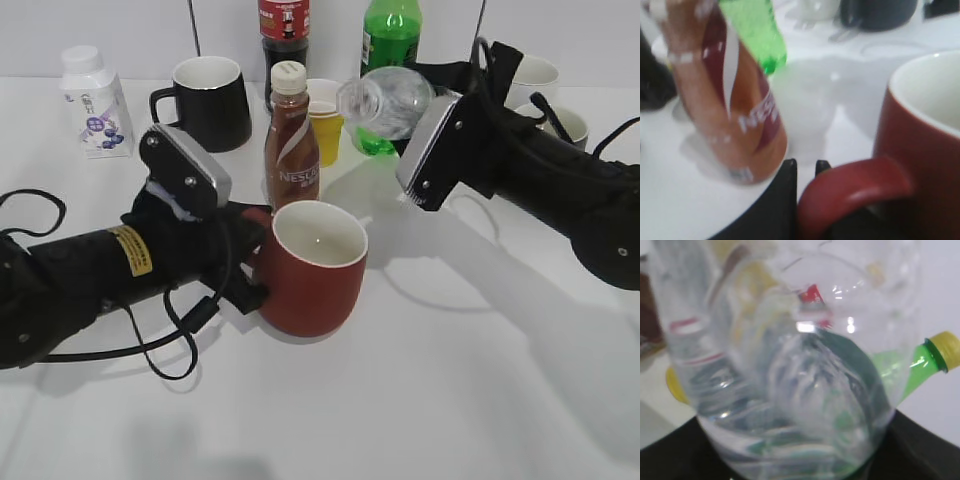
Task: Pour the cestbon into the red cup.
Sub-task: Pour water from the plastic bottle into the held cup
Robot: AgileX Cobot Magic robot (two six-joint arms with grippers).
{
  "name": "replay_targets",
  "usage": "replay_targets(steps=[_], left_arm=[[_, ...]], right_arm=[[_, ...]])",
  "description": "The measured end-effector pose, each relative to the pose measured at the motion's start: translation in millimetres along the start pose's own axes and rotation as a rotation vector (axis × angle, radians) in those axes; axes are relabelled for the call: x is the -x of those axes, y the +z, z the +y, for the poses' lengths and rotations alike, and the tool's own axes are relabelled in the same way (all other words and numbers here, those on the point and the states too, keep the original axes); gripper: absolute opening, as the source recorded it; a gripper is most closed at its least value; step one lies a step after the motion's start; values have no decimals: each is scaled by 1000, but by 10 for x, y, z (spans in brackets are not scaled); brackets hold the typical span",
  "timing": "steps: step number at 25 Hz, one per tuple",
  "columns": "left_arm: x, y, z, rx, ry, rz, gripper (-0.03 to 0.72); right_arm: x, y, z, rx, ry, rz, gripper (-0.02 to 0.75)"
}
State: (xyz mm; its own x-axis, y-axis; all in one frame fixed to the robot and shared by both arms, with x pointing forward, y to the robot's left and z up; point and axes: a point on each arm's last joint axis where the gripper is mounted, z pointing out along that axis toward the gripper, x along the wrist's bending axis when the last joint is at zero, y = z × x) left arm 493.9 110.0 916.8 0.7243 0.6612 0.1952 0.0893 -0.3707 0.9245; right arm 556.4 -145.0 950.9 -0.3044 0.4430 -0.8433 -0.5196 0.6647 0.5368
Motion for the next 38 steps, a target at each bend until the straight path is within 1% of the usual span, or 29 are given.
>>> replay_targets(steps=[2, 5, 8, 14, 20, 30, 38], left_arm=[[11, 6, -9, 2, 8, -10, 71], [20, 6, 20, 33, 21, -20, 71], [19, 5, 42, 57, 21, -19, 71], [17, 3, 62, 79, 21, -16, 70], [14, 1, 85, 104, 20, -13, 70], [14, 1, 90, 110, 20, -13, 70], [22, 1, 88, 107, 27, -21, 70]], right_arm=[[2, -4, 2, -4, -44, 4, 478], [-8, -4, -7, -12, -87, 15, 478], [-11, -4, -8, -14, -118, 19, 478], [-44, -26, -18, -17, -241, 41, 478], [-71, -27, 5, 14, -316, 68, 478], [-72, -27, 7, 21, -466, 66, 478], [-59, -26, 0, 12, -527, 55, 478]])
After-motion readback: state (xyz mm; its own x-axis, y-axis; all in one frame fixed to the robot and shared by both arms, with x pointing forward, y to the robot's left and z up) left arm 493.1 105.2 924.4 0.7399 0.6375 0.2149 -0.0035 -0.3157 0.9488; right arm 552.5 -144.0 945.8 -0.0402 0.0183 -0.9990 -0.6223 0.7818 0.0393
